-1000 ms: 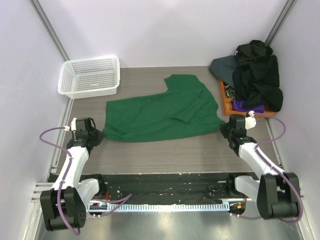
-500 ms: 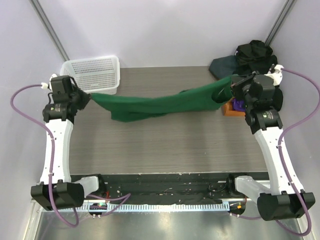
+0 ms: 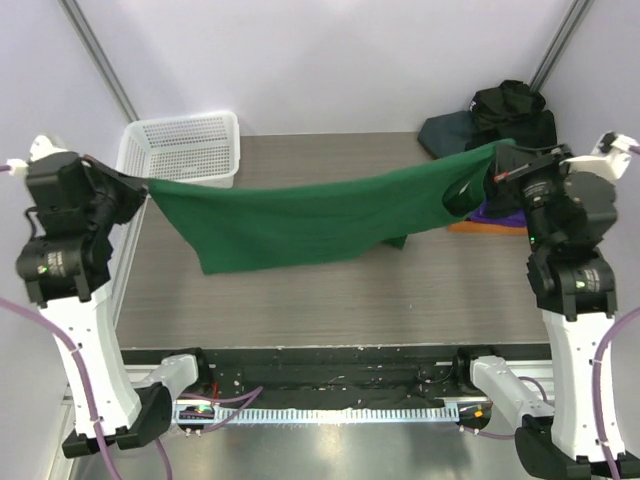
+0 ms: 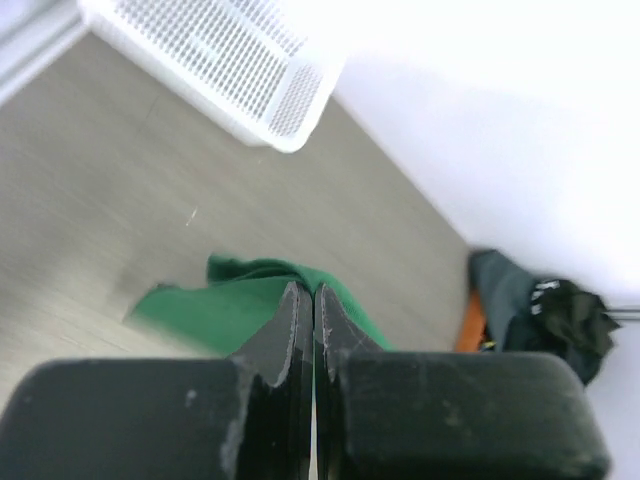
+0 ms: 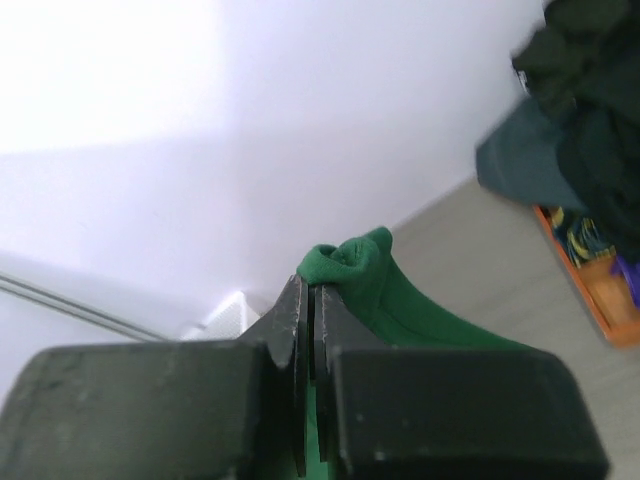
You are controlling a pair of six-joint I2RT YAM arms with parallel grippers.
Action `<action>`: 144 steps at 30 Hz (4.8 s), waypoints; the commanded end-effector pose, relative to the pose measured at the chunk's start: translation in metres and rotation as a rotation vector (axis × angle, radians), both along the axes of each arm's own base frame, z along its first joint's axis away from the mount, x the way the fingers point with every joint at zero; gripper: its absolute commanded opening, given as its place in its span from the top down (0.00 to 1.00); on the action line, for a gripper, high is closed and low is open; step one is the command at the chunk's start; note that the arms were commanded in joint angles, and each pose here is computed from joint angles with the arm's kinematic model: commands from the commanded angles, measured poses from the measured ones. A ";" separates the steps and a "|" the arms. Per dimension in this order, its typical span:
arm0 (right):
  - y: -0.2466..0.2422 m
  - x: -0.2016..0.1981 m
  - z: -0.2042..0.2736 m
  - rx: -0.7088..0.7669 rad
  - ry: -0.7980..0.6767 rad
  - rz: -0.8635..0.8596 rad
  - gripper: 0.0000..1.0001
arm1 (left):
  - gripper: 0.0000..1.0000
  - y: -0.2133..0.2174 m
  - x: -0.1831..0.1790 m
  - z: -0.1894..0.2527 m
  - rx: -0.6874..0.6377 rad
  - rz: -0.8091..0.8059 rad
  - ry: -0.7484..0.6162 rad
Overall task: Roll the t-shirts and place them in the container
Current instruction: Fold the T-shirt at the center of the board.
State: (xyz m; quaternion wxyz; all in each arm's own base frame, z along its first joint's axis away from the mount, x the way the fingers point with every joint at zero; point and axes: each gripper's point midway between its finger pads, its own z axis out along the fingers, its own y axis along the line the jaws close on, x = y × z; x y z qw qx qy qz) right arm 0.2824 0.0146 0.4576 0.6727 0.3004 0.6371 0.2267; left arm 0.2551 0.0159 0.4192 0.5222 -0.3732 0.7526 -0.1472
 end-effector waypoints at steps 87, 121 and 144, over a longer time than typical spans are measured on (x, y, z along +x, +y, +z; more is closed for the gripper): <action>0.019 0.016 -0.275 0.047 0.528 0.281 0.62 | 0.43 -0.069 0.034 -0.229 -0.050 -0.364 0.224; 0.190 0.061 -0.361 -0.110 0.736 0.777 0.64 | 0.66 -0.162 0.159 -0.343 0.562 -0.579 0.606; 0.198 0.054 -0.372 -0.137 0.765 0.778 0.65 | 0.75 -0.163 0.148 -0.390 0.622 -0.600 0.765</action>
